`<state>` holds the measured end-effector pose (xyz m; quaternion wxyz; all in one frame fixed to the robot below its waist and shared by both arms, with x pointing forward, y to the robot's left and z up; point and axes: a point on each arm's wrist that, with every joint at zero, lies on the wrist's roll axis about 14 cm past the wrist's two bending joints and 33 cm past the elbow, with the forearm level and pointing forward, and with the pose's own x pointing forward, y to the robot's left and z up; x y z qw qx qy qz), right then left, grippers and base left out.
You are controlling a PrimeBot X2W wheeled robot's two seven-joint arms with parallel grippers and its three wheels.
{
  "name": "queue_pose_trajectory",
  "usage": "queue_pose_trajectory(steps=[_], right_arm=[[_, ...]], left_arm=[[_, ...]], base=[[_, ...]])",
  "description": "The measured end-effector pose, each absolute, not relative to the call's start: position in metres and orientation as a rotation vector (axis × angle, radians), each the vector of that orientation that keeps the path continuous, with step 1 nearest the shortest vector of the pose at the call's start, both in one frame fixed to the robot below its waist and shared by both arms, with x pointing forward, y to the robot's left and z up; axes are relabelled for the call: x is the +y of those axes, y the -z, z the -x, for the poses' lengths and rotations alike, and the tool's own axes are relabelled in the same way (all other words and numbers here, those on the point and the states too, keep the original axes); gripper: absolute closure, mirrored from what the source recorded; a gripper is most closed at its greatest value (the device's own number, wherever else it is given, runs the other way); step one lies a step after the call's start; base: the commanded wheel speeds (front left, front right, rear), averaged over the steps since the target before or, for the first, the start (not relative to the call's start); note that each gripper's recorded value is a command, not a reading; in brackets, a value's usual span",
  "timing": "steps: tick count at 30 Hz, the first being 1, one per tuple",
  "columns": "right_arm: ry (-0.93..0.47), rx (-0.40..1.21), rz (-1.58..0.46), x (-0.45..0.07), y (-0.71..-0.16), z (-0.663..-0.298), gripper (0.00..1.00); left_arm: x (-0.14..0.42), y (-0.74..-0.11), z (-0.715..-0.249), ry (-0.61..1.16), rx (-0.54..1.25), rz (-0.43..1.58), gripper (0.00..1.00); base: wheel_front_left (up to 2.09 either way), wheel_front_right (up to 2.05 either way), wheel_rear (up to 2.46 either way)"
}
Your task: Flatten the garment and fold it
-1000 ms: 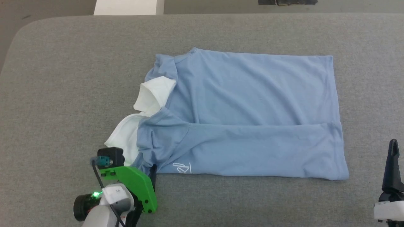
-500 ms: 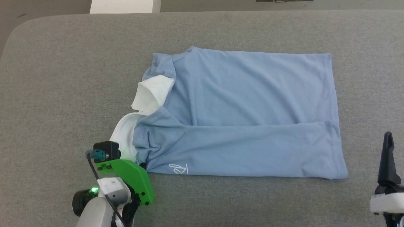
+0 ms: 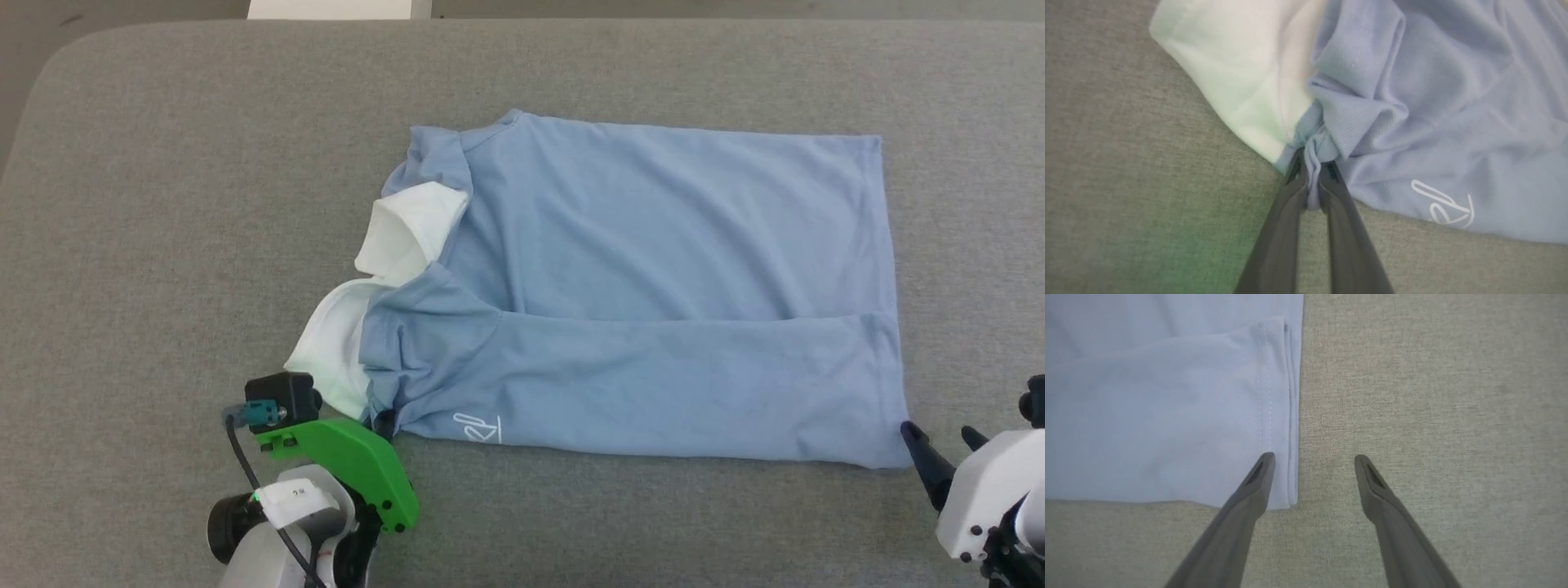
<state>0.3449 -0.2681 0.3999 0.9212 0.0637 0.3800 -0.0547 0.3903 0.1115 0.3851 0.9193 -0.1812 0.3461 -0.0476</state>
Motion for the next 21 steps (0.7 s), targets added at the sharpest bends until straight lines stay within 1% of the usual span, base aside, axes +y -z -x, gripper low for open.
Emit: queue_pose_trajectory(steps=[8, 9, 10, 11, 14, 21], right_arm=[[0.054, 0.957, -0.143, -0.250, -0.371, -0.338, 0.00], [0.051, 0.967, -0.152, -0.248, -0.369, -0.337, 0.36], [0.051, 0.970, -0.158, -0.247, -0.368, -0.337, 0.90], [0.048, 0.975, -0.154, -0.246, -0.367, -0.337, 1.00], [0.047, 0.966, -0.168, -0.244, -0.367, -0.341, 1.00], [0.067, 0.886, -0.205, -0.246, -0.379, -0.349, 1.00]], left_arm=[[0.116, -0.381, -0.391, 0.084, 0.718, 0.381, 1.00], [0.116, -0.381, -0.392, 0.083, 0.716, 0.384, 1.00], [0.116, -0.381, -0.392, 0.082, 0.715, 0.387, 1.00], [0.116, -0.380, -0.392, 0.080, 0.716, 0.389, 1.00], [0.117, -0.381, -0.392, 0.075, 0.716, 0.409, 1.00], [0.120, -0.388, -0.395, 0.056, 0.683, 0.458, 1.00]], base=[[0.00, 0.00, 0.00], [0.00, 0.00, 0.00], [0.00, 0.00, 0.00], [0.00, 0.00, 0.00], [0.00, 0.00, 0.00], [0.00, 0.00, 0.00]])
